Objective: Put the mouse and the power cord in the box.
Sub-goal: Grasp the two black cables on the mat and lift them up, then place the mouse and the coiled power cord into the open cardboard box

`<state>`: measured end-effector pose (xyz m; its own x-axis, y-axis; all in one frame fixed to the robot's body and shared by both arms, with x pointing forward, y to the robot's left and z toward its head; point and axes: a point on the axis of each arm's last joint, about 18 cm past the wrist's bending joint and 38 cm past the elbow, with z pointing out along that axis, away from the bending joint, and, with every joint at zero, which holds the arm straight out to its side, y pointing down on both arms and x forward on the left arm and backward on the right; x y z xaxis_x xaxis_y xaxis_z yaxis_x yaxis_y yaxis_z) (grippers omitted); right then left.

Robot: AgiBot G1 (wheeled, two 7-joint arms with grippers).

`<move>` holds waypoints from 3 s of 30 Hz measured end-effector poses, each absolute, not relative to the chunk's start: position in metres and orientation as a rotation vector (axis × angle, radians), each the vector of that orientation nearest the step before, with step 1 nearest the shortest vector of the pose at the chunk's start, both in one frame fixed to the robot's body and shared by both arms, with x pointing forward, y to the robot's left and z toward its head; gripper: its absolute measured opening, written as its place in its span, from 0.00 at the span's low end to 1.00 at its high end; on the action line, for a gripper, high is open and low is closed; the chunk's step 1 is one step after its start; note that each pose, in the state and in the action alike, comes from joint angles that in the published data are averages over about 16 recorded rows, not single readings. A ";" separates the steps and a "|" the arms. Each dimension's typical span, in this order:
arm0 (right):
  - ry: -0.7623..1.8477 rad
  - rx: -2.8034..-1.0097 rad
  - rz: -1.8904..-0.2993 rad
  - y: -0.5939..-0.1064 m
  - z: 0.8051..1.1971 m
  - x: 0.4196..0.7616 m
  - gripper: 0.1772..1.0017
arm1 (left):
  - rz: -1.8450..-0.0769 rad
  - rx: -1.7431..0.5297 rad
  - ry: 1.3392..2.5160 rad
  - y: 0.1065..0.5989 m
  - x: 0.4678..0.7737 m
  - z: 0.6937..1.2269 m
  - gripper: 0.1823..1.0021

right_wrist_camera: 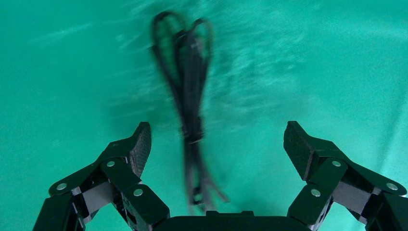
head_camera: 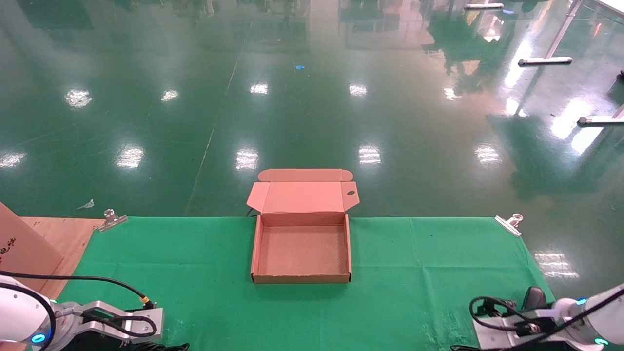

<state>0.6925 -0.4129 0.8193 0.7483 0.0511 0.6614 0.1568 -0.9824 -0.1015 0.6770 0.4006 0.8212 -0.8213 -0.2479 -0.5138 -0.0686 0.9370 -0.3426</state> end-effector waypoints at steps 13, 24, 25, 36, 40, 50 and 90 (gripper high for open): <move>-0.177 -2.788 -1.042 -0.420 0.821 0.687 0.93 | -0.427 -0.224 2.503 0.407 0.675 0.828 0.93; -0.172 -2.780 -1.027 -0.420 0.816 0.685 0.74 | -0.427 -0.229 2.506 0.414 0.671 0.827 0.73; -0.170 -2.780 -1.026 -0.420 0.815 0.685 0.72 | -0.427 -0.231 2.506 0.415 0.671 0.827 0.70; -0.152 -2.779 -1.004 -0.423 0.808 0.681 0.41 | -0.430 -0.231 2.527 0.416 0.667 0.820 0.40; -0.156 -2.776 -0.988 -0.423 0.808 0.678 0.31 | -0.433 -0.223 2.537 0.414 0.666 0.819 0.29; -0.206 -2.714 -0.949 -0.422 0.834 0.667 0.12 | -0.455 -0.151 2.526 0.403 0.667 0.851 0.18; -0.665 -2.216 -1.129 -0.279 1.112 0.626 0.06 | -0.401 0.457 2.129 0.232 0.638 1.145 0.17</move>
<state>0.6259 -0.2789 1.1115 0.5224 0.1745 0.8347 0.6454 -0.7207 -0.2532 0.6380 0.2323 1.1452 -0.5315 0.1724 -0.8293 0.4624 0.8793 -0.1136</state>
